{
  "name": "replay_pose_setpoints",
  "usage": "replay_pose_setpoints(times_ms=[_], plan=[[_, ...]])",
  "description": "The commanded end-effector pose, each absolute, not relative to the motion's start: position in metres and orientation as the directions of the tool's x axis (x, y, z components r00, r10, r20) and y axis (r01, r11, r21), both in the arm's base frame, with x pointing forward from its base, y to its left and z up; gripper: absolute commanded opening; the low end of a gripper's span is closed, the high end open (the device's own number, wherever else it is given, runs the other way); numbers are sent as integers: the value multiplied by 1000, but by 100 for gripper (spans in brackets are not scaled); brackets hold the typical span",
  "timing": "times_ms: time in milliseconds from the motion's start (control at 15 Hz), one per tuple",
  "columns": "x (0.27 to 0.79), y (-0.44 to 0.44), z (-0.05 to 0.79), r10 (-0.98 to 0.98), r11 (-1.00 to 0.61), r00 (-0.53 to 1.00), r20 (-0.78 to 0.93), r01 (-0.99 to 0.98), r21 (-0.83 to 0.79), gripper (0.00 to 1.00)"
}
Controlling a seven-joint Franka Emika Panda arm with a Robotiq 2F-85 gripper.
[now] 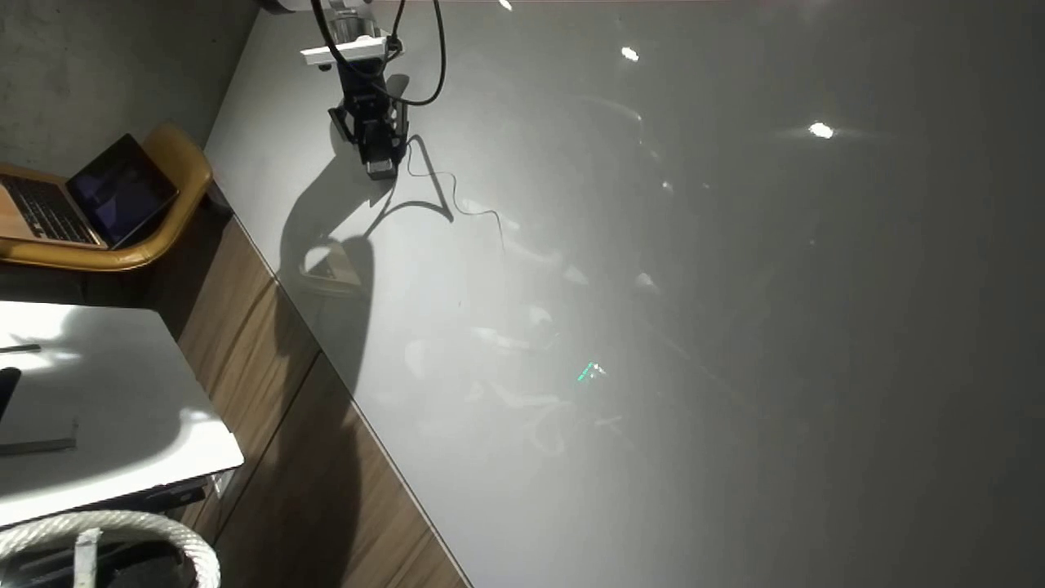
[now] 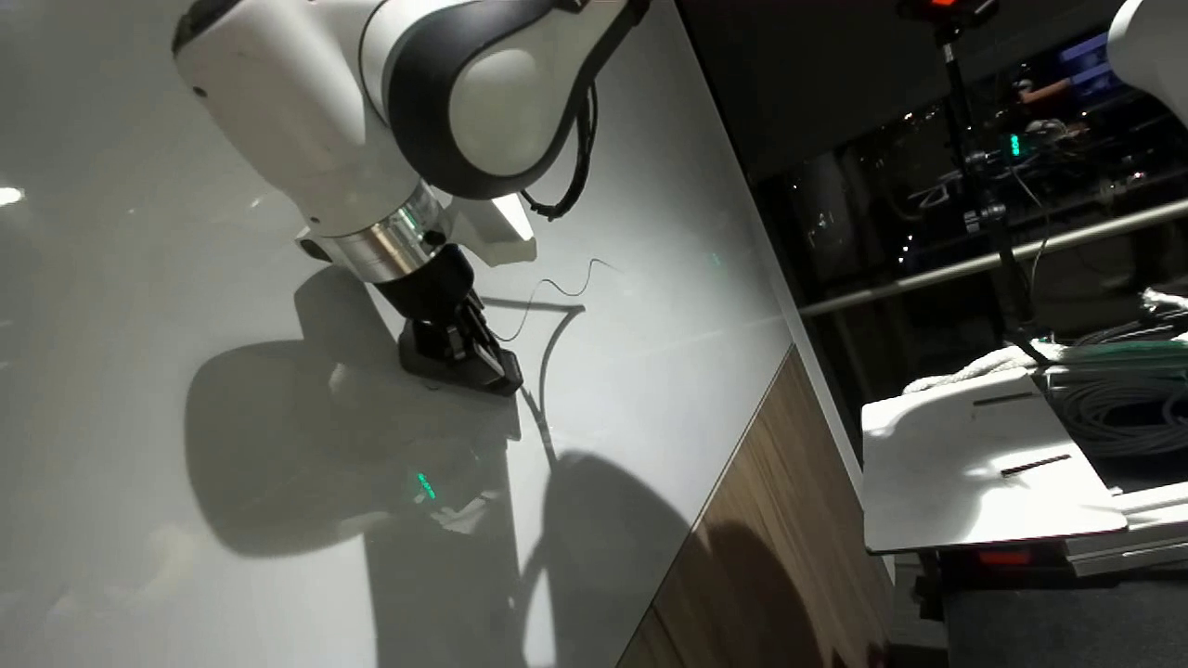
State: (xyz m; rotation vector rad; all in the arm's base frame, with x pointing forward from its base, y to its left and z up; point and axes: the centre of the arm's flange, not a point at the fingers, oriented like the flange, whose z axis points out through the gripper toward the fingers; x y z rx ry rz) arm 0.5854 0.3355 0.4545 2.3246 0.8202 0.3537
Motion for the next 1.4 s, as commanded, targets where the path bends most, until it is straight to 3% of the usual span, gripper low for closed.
replay_pose_setpoints(times_ms=[0,533,1333], plan=[[594,255,489,594,-625,800,84,393,675,29],[595,159,517,458,-691,879,130,261,674,29],[590,158,483,375,-741,909,182,176,648,29]])
